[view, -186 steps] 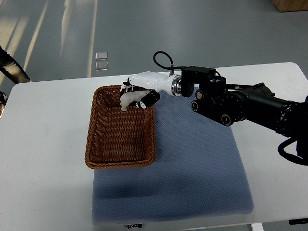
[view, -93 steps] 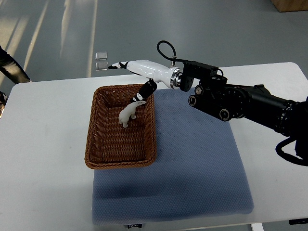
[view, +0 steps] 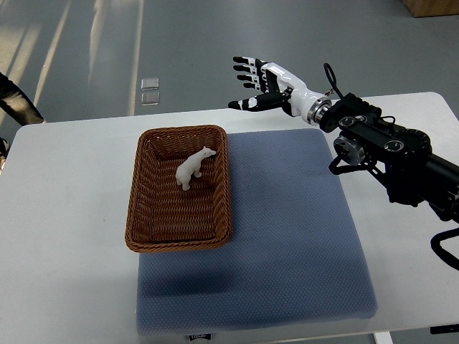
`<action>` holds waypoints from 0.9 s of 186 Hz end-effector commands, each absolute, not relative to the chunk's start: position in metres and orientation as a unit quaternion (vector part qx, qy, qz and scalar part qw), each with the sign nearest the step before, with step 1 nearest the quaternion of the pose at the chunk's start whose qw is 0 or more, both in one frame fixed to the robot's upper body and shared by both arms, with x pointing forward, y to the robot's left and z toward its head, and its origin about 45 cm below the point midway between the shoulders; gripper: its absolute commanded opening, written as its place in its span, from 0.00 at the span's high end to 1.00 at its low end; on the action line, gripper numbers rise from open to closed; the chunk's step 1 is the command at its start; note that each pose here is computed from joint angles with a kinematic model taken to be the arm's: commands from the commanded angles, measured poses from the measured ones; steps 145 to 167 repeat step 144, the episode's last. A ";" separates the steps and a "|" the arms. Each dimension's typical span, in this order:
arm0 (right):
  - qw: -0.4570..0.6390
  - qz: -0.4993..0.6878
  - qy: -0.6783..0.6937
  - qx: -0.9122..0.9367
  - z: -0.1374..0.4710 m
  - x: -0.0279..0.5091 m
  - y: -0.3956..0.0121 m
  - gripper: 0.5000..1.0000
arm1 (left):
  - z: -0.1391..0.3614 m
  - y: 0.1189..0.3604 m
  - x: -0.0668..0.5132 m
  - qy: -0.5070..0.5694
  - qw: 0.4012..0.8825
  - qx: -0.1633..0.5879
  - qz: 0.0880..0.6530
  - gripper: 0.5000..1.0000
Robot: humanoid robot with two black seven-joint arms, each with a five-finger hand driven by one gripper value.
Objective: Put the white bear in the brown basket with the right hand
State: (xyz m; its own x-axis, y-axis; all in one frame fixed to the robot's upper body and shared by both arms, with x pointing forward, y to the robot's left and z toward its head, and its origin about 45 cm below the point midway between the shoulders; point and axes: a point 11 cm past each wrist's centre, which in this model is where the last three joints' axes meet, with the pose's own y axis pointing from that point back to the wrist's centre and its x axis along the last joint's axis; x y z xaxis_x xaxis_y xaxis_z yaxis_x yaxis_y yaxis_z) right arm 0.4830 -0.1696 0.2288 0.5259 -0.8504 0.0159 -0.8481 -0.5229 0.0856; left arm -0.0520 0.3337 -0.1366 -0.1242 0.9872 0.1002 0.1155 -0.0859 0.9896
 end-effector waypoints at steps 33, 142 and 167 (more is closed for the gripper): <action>-0.019 -0.219 -0.533 0.817 0.198 0.477 -0.197 0.17 | -0.137 0.334 -0.052 0.534 0.414 0.516 0.526 0.00; -0.053 -0.246 -0.556 0.792 0.195 0.477 -0.220 0.14 | -0.137 0.334 -0.052 0.534 0.414 0.516 0.526 0.00; -0.051 -0.246 -0.557 0.792 0.194 0.477 -0.220 0.14 | -0.137 0.334 -0.052 0.534 0.414 0.516 0.526 0.00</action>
